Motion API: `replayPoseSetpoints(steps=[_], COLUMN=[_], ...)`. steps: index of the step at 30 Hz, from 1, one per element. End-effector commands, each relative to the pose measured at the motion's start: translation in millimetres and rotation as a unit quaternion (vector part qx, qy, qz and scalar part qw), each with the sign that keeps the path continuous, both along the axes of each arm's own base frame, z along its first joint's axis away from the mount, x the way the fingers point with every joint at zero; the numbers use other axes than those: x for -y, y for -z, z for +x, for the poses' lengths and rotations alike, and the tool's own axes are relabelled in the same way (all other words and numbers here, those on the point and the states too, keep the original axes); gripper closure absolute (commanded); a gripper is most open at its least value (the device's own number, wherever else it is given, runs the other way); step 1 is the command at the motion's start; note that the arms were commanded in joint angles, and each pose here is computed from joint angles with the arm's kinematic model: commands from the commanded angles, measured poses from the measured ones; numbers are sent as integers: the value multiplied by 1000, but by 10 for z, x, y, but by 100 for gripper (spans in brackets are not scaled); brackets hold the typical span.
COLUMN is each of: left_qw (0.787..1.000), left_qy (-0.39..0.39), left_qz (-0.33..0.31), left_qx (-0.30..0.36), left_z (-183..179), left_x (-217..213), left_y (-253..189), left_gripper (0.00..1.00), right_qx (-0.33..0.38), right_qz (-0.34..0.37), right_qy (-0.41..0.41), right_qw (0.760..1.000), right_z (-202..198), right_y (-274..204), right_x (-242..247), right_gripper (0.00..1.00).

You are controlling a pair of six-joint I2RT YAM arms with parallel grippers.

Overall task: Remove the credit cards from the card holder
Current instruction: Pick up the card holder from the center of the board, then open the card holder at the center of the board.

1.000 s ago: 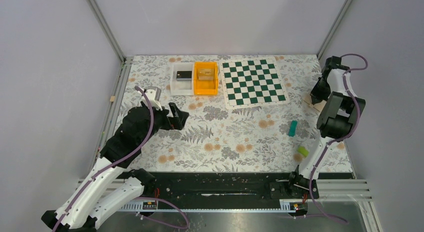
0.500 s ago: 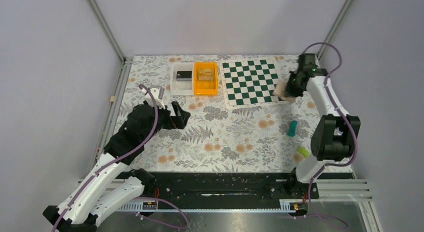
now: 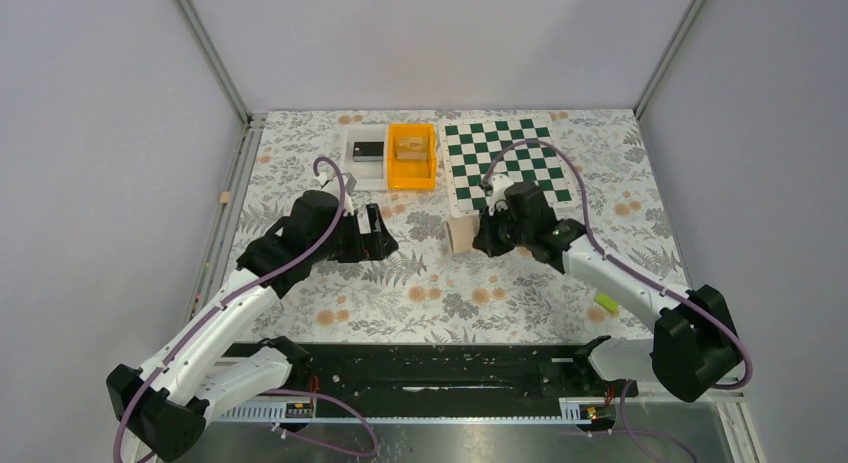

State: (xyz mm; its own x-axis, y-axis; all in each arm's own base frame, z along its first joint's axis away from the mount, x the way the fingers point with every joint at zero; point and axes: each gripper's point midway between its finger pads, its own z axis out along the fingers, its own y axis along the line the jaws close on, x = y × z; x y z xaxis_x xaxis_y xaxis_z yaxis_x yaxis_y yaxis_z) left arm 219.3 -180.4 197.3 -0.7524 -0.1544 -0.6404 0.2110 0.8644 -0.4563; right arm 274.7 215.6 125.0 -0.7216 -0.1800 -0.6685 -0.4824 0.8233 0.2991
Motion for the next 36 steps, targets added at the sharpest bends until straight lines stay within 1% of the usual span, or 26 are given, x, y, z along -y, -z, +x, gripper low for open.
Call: replayPoseSetpoints(steps=[1, 5, 7, 9, 12, 16, 21, 26, 28, 31, 34, 36], left_qw=[998, 996, 992, 987, 978, 971, 963, 962, 960, 955, 954, 952], left_qy=[18, 25, 48, 78, 115, 144, 182, 182, 184, 190, 184, 186], left_qz=[-65, -81, -108, -140, -170, -187, -193, -187, -192, -207, -207, -211], left_qx=[-14, -23, -33, -35, -32, -30, -56, -77, -82, -92, -112, -124], left_z=[-31, -12, -25, -39, -63, -58, -102, -94, -99, -115, -123, -151], left_x=[170, 219, 315, 437, 576, 677, 774, 789, 806, 853, 859, 872], left_y=[-170, -137, -140, -199, -281, -337, -272, -99, -74, -55, 46, 121], left_gripper=[5, 5, 5, 5, 5, 5, 4, 5, 7, 14, 21, 24], right_qx=[110, 165, 193, 204, 213, 205, 202, 210, 207, 200, 202, 207], right_qz=[79, 112, 119, 125, 141, 159, 139, 143, 145, 142, 142, 144], right_qy=[-50, -97, -117, -145, -181, -225, -263, -275, -281, -288, -287, -284], right_qw=[990, 975, 967, 960, 950, 939, 933, 927, 926, 926, 926, 925], right_z=[39, -130, -191, -277, -395, -586, -735, -811, -841, -871, -867, -861], right_y=[-297, -400, -498, -535, -586, -622, -617, -679, -673, -633, -631, -652], right_x=[-328, -438, -465, -503, -575, -726, -836, -895, -919, -949, -961, -969], right_gripper=[100, 100, 100, 100, 100, 100, 100, 100, 100, 100, 100, 100])
